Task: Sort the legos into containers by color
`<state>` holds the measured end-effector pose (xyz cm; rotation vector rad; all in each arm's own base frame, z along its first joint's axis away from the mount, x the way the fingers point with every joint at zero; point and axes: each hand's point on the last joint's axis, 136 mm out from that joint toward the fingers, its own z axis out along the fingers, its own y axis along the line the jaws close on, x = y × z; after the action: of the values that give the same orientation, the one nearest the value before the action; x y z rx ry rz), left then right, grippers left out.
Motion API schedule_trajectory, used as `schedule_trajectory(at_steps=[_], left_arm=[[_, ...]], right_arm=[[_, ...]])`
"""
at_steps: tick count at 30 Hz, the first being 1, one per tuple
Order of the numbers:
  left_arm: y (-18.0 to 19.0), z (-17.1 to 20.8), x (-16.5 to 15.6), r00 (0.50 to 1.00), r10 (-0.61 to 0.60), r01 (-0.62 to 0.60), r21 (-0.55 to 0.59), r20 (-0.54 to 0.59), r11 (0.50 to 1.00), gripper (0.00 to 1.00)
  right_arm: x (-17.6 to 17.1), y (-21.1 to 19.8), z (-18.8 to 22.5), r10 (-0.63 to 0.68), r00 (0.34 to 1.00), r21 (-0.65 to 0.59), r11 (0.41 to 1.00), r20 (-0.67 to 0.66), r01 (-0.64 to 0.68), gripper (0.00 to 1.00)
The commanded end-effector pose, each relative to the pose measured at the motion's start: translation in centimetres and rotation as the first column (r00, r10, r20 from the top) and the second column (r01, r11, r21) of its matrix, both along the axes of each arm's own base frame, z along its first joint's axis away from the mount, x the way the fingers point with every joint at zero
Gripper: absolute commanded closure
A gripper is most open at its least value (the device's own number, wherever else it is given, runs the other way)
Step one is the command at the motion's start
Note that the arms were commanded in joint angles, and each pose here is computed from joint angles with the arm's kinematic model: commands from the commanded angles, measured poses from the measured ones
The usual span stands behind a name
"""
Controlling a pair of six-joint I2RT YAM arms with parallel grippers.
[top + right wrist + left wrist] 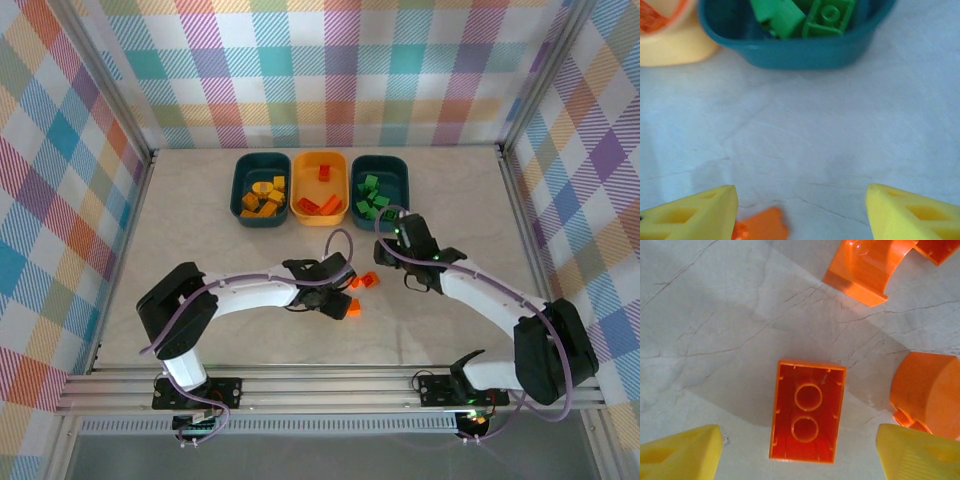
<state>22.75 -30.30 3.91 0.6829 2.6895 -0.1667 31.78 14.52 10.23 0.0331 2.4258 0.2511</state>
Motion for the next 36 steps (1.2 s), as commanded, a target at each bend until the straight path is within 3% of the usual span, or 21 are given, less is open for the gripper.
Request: schedule_trajectory(at_steps=[1, 9, 14, 17, 20, 25, 27, 30, 34, 36], left_arm=[[-0.3, -0.4, 1.0, 0.999, -0.033, 0.030, 0.067, 0.038, 0.997, 0.23], [-0.7, -1.7, 1.6, 1.000, -0.017, 0.014, 0.105, 0.024, 0.994, 0.54], [-0.4, 1.0, 2.6, 0.996, 0.000, -0.010, 0.112, 0.090, 0.994, 0.67], [-0.1, 4.1, 4.5, 0.994, 0.059, -0.063, 0.045, 0.097, 0.997, 0.67], [0.9, 7.8, 8.3, 0.977, 0.182, -0.174, -0.084, 0.110, 0.981, 0.67], [3.5, 11.2, 16.8, 0.911, 0.410, -0.384, -0.280, 0.038, 0.880, 0.67], [3.7, 11.8, 20.1, 0.898, 0.439, -0.410, -0.294, 0.039, 0.864, 0.67], [3.3, 12.2, 23.9, 0.896, 0.436, -0.404, -0.253, 0.087, 0.879, 0.68], [2.3, 12.3, 27.1, 0.901, 0.415, -0.384, -0.211, 0.126, 0.899, 0.66], [1.9, 11.8, 28.2, 0.903, 0.413, -0.384, -0.204, 0.121, 0.900, 0.60]], right_arm=[[1.5, 0.0, 2.4, -0.060, 0.990, 0.072, 0.996, 0.129, 0.051, 0.32], [0.8, -0.5, 1.9, -0.089, 0.987, 0.102, 0.992, 0.132, 0.076, 0.32], [0.7, -1.2, 1.7, -0.134, 0.981, 0.108, 0.987, 0.143, 0.119, 0.32], [0.7, -1.8, 1.3, -0.173, 0.973, 0.112, 0.981, 0.152, 0.157, 0.32], [0.8, -2.6, 1.0, -0.222, 0.962, 0.112, 0.972, 0.159, 0.206, 0.32], [0.6, -3.4, 0.8, -0.271, 0.948, 0.118, 0.960, 0.166, 0.253, 0.31], [0.7, -3.6, 0.8, -0.280, 0.945, 0.118, 0.958, 0.171, 0.262, 0.31], [0.6, -3.6, 0.9, -0.280, 0.944, 0.113, 0.958, 0.174, 0.263, 0.31], [0.6, -3.8, 1.5, -0.272, 0.944, 0.103, 0.961, 0.189, 0.257, 0.30], [0.5, -4.0, 1.7, -0.274, 0.941, 0.105, 0.960, 0.200, 0.258, 0.29]])
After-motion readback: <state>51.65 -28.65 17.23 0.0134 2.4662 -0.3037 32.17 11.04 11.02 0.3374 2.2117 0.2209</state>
